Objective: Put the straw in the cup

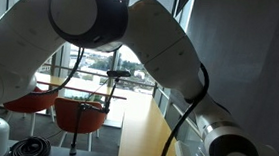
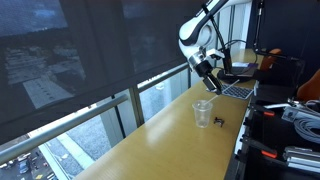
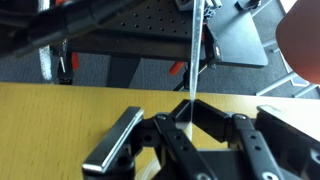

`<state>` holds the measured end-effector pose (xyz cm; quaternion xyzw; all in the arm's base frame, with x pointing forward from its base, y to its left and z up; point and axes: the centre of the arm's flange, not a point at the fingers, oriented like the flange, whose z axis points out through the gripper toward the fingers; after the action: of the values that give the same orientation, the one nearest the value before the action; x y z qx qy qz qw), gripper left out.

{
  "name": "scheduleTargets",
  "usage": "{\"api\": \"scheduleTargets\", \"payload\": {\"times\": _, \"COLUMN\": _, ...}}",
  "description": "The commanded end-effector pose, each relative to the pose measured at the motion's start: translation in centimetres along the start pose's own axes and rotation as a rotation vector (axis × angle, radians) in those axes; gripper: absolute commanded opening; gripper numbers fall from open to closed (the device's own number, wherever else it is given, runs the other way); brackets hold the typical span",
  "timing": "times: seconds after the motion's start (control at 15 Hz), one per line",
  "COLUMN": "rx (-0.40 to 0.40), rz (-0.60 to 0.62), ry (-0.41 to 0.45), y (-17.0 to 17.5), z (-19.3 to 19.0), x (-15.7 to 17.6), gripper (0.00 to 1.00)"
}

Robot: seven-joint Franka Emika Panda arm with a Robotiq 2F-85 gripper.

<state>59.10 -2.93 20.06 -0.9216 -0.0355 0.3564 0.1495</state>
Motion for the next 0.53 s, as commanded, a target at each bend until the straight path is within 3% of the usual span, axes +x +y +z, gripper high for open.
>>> {"api": "scheduleTargets", "payload": {"times": 0.0, "rx": 0.002, "rz": 0.008, "ry": -0.021, "y": 0.23, "z": -0.48, "x": 0.07, "gripper": 0.03}}
{"api": "scheduleTargets", "payload": {"times": 0.47, "rx": 0.007, "rz": 0.013, "ry": -0.017, "y": 0.6, "z": -1.0, "x": 0.67, "gripper": 0.03}}
